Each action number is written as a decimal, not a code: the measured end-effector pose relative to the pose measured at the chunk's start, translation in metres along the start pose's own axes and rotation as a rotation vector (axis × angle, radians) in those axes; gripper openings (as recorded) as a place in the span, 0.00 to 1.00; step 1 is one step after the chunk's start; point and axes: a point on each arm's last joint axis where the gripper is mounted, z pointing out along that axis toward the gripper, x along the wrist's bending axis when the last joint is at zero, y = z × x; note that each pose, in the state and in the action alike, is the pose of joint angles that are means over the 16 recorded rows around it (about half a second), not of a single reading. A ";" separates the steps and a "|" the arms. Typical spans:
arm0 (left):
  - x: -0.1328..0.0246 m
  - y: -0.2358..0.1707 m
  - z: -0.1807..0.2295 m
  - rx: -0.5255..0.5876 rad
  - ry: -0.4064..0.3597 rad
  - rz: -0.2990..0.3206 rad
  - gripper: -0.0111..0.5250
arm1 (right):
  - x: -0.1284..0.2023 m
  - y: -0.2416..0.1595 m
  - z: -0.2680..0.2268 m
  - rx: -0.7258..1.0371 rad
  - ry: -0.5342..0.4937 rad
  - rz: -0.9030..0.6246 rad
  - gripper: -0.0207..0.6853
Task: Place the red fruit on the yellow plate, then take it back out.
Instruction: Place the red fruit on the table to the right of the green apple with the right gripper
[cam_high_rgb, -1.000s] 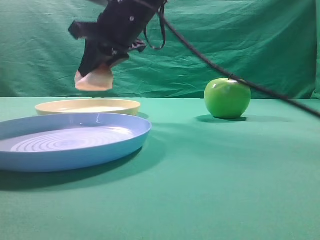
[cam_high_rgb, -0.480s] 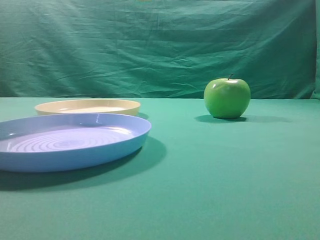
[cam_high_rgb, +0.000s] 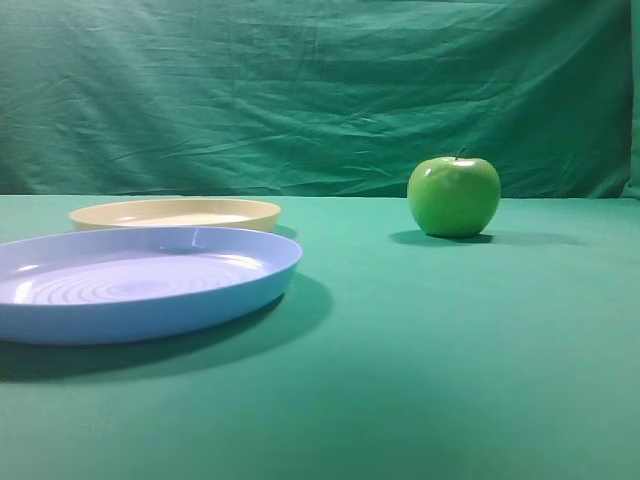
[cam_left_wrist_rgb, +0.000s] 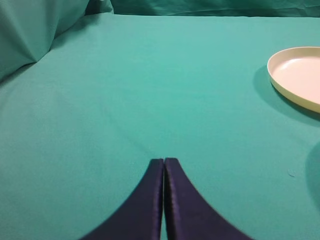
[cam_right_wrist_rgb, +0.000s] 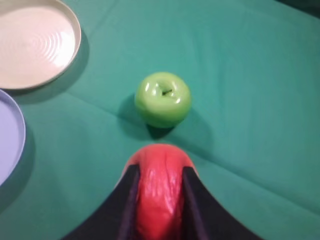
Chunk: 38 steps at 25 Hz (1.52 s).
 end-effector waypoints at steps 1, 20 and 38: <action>0.000 0.000 0.000 0.000 0.000 0.000 0.02 | 0.001 -0.011 0.006 0.006 -0.002 0.010 0.25; 0.000 0.000 0.000 0.000 0.000 -0.001 0.02 | 0.004 -0.103 0.119 0.123 -0.038 0.092 0.33; 0.000 0.000 0.000 0.000 0.000 -0.001 0.02 | 0.002 -0.088 0.094 0.011 -0.061 0.094 0.92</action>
